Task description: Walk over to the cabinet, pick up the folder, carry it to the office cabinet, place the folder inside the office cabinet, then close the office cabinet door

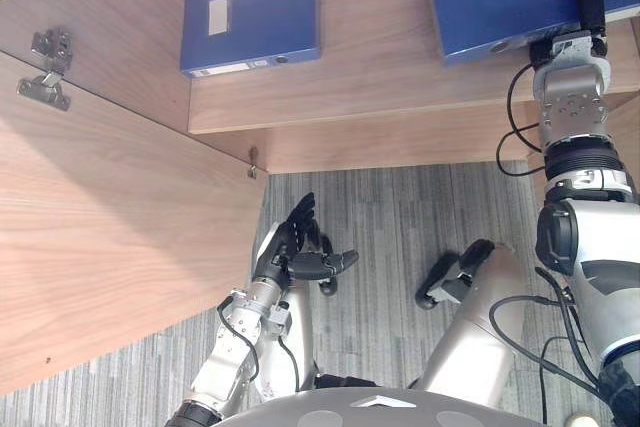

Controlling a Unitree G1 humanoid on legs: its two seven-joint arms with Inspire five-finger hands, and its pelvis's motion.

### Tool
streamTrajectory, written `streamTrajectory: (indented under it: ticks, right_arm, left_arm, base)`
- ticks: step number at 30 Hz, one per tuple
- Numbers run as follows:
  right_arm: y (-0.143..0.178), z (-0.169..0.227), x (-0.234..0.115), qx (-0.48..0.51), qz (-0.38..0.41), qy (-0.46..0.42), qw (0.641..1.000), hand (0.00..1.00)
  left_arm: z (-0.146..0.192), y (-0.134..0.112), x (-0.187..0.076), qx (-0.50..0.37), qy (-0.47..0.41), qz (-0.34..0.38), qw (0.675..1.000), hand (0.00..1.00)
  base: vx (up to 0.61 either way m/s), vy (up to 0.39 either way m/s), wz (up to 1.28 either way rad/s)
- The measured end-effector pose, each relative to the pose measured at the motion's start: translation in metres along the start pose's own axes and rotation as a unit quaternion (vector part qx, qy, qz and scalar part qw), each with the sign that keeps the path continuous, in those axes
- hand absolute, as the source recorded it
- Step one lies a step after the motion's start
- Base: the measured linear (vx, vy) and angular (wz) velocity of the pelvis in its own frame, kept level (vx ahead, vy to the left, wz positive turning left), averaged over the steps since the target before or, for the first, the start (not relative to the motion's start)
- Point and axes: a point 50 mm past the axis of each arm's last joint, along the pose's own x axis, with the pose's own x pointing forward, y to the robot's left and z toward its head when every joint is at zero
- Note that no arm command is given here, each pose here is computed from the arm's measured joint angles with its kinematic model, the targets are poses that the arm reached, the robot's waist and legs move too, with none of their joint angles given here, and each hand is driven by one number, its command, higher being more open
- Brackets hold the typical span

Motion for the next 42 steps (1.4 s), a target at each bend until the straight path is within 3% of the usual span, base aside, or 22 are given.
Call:
streamTrajectory:
  ticks: [19, 42]
  right_arm:
    - [0.002, 0.013, 0.0, 0.043, 0.003, -0.022, 0.999, 0.0]
    - [0.002, 0.025, 0.001, 0.018, -0.001, -0.036, 0.999, 0.0]
  left_arm:
    - [-0.012, -0.003, -0.005, 0.0, 0.038, -0.02, 0.999, 1.0]
    - [-0.02, -0.004, -0.012, -0.006, 0.057, -0.026, 0.998, 1.0]
  base:
    - [0.04, 0.003, 0.02]
    - [0.02, 0.012, 0.01]
